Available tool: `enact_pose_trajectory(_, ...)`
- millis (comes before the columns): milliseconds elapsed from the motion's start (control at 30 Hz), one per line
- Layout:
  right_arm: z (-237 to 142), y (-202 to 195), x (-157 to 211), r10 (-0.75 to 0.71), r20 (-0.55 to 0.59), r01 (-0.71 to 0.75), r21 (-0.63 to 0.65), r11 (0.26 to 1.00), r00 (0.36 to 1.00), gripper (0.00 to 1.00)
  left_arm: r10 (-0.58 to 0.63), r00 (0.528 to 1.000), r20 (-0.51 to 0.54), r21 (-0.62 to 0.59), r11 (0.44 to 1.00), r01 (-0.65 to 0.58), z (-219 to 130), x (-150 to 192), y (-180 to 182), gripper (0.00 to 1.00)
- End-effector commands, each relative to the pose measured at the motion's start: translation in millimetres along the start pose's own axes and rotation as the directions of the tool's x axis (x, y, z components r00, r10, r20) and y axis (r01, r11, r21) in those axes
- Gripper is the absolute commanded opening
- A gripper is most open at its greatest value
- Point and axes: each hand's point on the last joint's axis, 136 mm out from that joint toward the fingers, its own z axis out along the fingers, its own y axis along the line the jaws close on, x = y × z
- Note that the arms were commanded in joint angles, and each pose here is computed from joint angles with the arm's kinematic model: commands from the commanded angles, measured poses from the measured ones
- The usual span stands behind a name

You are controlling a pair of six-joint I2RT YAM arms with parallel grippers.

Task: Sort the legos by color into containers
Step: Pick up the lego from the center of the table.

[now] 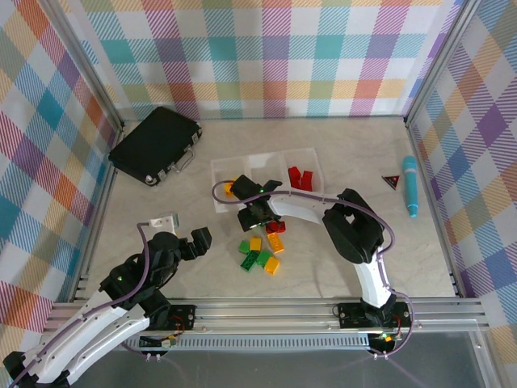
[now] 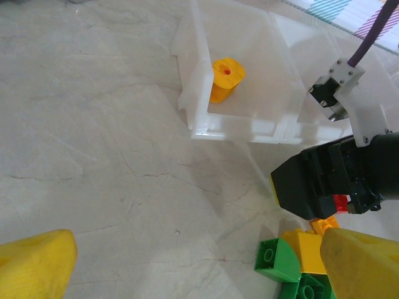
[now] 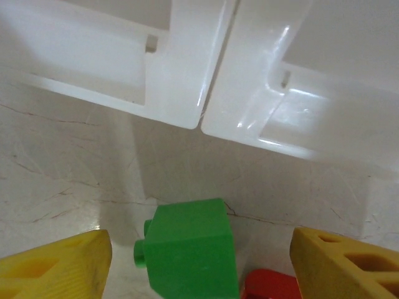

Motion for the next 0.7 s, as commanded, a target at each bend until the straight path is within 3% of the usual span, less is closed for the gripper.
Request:
enact_pose_trajectory(0, 0, 6, -8, -0.021, 0.017, 0.021, 0.000, 1.000, 1.000, 0.73, -0.005, 1.000, 0.011, -0.024, 1.000, 0.005, -1, 1, 7, 1.00)
enact_pose_trajectory(667, 11, 8, -5, -0.042, -0.004, 0.042, 0.028, 0.999, 0.999, 0.51, 0.007, 1.000, 0.002, -0.041, 0.999, -0.007, 1, 5, 11, 1.00)
